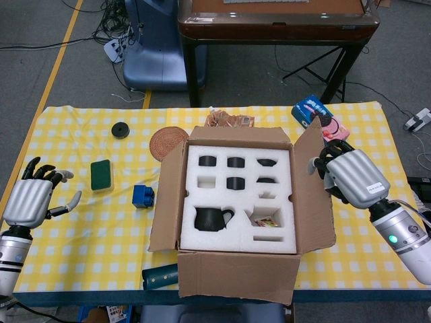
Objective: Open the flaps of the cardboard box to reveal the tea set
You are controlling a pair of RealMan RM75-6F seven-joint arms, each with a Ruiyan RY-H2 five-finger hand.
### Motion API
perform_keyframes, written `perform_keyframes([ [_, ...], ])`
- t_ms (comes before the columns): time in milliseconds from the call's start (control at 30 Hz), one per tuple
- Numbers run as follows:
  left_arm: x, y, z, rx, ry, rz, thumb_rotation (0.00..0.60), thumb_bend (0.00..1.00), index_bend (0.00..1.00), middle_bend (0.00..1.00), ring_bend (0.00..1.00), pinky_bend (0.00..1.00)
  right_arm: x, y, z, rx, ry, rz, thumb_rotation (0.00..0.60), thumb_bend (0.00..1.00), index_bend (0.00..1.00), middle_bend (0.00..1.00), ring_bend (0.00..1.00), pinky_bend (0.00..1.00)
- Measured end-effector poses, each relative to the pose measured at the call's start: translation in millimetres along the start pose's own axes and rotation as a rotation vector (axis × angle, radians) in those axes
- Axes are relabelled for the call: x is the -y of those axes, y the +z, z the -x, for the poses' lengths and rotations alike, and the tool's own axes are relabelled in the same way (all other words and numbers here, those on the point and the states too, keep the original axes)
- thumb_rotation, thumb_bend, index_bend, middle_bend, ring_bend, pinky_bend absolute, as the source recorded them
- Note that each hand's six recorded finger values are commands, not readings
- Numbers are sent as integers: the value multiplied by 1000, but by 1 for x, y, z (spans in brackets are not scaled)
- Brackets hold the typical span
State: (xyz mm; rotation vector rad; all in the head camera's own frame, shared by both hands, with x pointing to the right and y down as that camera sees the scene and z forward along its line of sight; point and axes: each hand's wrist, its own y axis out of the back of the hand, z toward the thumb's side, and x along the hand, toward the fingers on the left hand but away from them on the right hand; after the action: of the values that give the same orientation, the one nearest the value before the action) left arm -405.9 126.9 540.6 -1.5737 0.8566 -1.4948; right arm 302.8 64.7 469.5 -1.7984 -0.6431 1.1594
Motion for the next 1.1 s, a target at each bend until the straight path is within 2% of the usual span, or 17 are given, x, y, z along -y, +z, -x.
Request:
perform_keyframes([
  [367,0,4,1,7,0,2,118,335,401,387,208,0,16,-58,-36,220,61,17,600,1000,461,583,323,195],
  [567,1,3,3,4,3,11,118,334,401,387,207,0,26,-72,-46,263,55,43,600,999,461,529,323,220],
  [600,2,2,3,3,6,12,118,334,399,387,208,0,26,-73,-48,264,48,47,600,971,461,512,323,220],
  [633,2,1,3,2,9,13,118,335,398,387,208,0,27,-73,-49,265,40,49,600,891,461,489,323,223],
  [667,3,0,3,-2,13,13,119,334,395,386,208,0,29,-74,-52,266,31,49,600,744,461,462,323,228],
  [700,4,-2,4,-6,17,10,125,334,391,382,208,0,30,-75,-54,266,24,47,600,650,457,449,323,232],
  [733,5,-4,4,-11,21,7,144,334,386,376,208,0,32,-75,-56,267,17,43,600,529,440,426,323,238],
  [800,7,-8,7,-25,30,5,194,334,379,368,208,0,37,-77,-62,274,2,29,600,456,403,394,316,242],
  [867,10,-12,11,-42,37,9,235,334,377,362,208,0,44,-79,-69,285,-12,23,600,449,347,351,293,242],
  [967,13,-18,17,-61,49,14,344,334,366,344,207,0,53,-81,-79,299,-33,17,600,449,251,307,263,242],
  [1100,18,-23,28,-84,67,14,419,334,343,319,187,0,65,-84,-92,318,-63,21,600,450,186,273,243,242],
])
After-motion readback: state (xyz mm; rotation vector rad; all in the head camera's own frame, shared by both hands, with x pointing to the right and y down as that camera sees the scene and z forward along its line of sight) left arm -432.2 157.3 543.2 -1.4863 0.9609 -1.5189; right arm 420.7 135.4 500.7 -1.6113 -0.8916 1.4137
